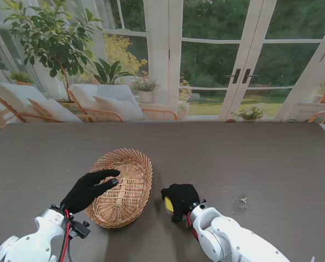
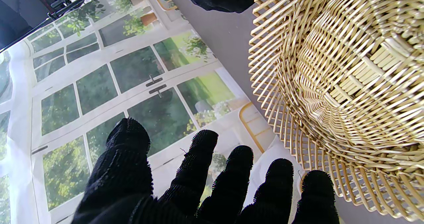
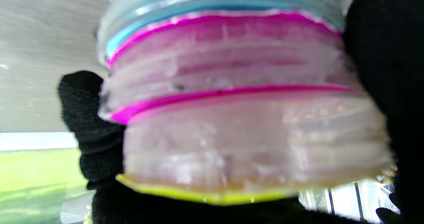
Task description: Stack culture dishes into a storage basket
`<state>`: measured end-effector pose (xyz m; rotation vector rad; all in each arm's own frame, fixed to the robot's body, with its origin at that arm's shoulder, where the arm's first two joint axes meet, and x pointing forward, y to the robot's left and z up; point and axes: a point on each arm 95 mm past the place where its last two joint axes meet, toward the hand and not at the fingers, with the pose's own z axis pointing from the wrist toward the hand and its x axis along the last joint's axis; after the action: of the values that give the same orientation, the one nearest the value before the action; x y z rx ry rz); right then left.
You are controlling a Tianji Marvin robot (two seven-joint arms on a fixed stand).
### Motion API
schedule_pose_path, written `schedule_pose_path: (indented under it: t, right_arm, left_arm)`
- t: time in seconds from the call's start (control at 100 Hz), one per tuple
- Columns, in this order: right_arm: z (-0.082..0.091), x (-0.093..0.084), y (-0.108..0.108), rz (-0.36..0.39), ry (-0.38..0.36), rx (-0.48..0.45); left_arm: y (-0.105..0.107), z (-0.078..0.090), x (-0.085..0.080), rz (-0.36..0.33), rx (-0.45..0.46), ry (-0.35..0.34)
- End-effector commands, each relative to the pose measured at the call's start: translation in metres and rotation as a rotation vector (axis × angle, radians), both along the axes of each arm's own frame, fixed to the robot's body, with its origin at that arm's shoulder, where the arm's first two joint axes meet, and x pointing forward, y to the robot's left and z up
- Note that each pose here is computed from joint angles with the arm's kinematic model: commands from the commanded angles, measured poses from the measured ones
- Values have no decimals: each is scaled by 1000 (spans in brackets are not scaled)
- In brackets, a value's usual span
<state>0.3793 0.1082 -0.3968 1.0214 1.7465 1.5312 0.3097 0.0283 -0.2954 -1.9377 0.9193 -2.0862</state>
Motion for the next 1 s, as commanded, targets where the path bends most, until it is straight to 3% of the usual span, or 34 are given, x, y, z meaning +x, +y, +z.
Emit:
schedule_pose_path:
  t: [0.0,0.34,0.78,0.99]
  right_arm:
    - [-23,-16,0,7,83,-31]
    - [-10,-7,7,-2,74,-9]
    - [-12,-6,7,2,54,-8]
    - [-4,-3,7,-5,39,-2]
  left_arm:
    - [-3,2,-2,-13,-5,3]
    - [-3,2,-3,-8,-3,1]
    - [-2,1,-4,-6,-1,0]
    - [-3,1,-3,-9,0,2]
